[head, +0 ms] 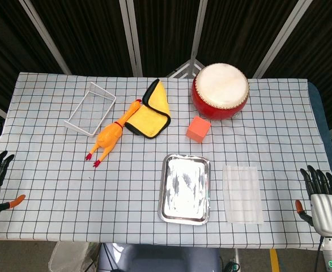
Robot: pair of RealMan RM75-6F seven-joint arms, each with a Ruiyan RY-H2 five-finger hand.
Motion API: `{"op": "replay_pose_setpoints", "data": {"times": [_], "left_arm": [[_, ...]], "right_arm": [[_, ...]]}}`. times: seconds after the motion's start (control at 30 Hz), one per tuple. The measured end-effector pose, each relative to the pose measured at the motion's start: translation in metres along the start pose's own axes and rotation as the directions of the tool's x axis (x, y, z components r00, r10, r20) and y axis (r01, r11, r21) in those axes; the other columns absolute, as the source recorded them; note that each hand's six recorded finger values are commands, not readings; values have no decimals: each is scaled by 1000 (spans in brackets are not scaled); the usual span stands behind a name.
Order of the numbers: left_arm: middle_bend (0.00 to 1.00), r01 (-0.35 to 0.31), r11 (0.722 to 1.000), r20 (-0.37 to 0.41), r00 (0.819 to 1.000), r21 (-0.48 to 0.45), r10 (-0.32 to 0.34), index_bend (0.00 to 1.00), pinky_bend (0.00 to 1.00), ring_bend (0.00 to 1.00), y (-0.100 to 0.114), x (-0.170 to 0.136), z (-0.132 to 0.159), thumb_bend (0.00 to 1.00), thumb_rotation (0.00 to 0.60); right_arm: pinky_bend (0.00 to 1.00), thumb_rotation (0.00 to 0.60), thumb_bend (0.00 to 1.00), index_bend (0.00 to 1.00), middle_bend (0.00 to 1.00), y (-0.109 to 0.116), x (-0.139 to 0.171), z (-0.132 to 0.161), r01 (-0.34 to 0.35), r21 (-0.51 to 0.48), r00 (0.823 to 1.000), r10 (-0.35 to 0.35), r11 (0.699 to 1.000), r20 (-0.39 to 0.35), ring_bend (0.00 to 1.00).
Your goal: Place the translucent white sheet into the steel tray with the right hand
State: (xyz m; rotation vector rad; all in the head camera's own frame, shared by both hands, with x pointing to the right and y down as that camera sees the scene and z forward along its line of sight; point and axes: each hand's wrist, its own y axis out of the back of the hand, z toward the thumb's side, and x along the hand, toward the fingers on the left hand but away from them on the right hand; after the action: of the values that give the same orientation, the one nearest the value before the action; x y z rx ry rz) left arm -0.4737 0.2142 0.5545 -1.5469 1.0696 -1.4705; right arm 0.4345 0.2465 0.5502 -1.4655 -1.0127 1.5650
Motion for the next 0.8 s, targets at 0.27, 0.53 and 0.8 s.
{"op": "replay_pose_setpoints", "data": {"times": [0.27, 0.53, 0.8], "left_arm": [[0, -1, 1000, 2, 1000, -2, 1, 0, 0, 0, 0, 0, 0, 0, 600], [0, -4, 1000, -3, 1000, -1, 4, 0, 0, 0, 1, 2, -1, 0, 600], [0, -11, 1000, -3, 1000, -2, 11, 0, 0, 0, 2, 2, -1, 0, 600]], "right_arm": [[0, 600, 440, 0, 0, -2, 1, 2, -5, 4, 1000, 5, 1000, -4, 0], [0, 600, 440, 0, 0, -14, 7, 18, -41, 37, 998, 43, 998, -51, 0], [0, 600, 440, 0, 0, -47, 17, 49, -107, 110, 988, 117, 988, -98, 0]]}}
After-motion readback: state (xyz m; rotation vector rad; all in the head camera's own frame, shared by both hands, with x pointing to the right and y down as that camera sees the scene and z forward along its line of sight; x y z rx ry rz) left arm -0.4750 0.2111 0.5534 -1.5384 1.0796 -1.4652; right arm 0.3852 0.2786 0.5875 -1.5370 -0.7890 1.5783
